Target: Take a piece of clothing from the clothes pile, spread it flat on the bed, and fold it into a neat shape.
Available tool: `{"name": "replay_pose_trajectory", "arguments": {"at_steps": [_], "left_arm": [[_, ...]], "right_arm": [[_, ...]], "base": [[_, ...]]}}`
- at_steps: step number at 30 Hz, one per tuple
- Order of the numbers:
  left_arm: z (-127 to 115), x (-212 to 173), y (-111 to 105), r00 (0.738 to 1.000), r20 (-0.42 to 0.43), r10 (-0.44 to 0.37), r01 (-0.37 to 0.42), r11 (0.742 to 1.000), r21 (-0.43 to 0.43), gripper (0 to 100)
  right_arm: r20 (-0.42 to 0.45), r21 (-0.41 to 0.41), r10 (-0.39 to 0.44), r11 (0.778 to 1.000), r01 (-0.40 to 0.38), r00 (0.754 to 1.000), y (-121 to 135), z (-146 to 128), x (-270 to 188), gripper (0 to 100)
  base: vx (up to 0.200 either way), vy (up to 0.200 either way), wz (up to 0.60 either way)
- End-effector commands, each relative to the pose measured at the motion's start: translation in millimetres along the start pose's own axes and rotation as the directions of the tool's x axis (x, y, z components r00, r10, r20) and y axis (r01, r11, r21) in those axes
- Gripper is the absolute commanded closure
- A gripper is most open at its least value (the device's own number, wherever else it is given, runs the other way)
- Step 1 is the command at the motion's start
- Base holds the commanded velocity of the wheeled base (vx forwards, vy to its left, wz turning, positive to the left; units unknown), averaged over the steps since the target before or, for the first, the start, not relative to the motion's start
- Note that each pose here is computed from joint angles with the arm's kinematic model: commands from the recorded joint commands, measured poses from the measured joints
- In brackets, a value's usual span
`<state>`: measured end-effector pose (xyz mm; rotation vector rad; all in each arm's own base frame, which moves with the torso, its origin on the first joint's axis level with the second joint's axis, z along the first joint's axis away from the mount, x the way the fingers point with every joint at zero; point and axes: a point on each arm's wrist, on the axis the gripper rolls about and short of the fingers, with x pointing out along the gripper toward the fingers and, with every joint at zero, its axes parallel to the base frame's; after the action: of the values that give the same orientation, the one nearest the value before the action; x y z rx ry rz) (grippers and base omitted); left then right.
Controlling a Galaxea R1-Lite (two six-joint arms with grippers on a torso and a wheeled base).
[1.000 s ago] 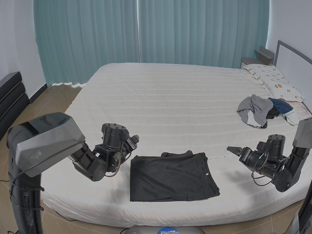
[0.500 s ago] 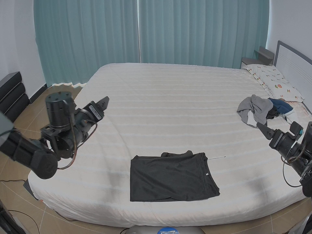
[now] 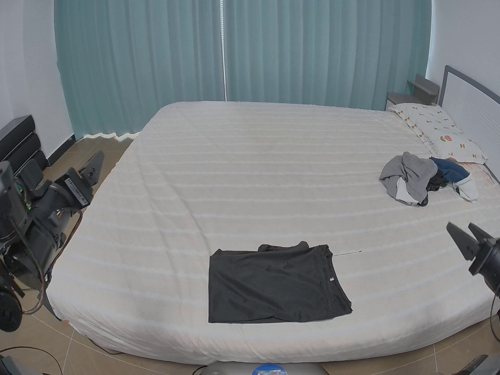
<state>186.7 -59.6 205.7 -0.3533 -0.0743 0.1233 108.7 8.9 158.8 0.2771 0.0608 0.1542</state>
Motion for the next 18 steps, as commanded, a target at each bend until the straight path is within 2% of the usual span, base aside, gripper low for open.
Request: {"name": "replay_pose_trajectory", "arguments": {"at_steps": [1,6,9,11,14,18], "left_arm": [[13.0,-67.4,36.3,0.991,0.120,0.064,-0.073,0.995,0.073,0],[15.6,-96.2,53.6,0.973,0.194,0.125,-0.154,0.977,0.147,0],[19.4,-106.5,62.6,0.956,0.238,0.173,-0.210,0.968,0.141,0],[21.1,-114.6,71.1,0.939,0.257,0.229,-0.274,0.949,0.153,0],[21.7,-131.4,80.9,0.921,0.276,0.277,-0.329,0.930,0.165,0],[17.8,-152.6,90.6,0.907,0.294,0.303,-0.359,0.920,0.159,0]], "right_arm": [[0.053,-0.122,0.065,0.991,-0.058,0.996,6.1,-13.5,-85.2,0],[0.032,-0.216,0.088,0.973,-0.079,0.996,5.1,-27.6,-125.0,0],[0.005,-0.229,0.110,0.968,-0.106,0.994,3.9,-31.7,-141.9,0],[-0.008,-0.239,0.106,0.965,-0.105,0.994,3.3,-32.1,-146.1,0],[0.007,-0.245,0.108,0.964,-0.103,0.994,3.8,-29.9,-146.2,0],[0.021,-0.271,0.094,0.959,-0.085,0.995,3.6,-29.3,-145.9,0]], "base": [[0.000,0.000,0.00],[0.000,0.000,0.00],[0.000,0.000,0.00],[0.000,0.000,0.00],[0.000,0.000,0.00],[0.000,0.000,0.00]]}}
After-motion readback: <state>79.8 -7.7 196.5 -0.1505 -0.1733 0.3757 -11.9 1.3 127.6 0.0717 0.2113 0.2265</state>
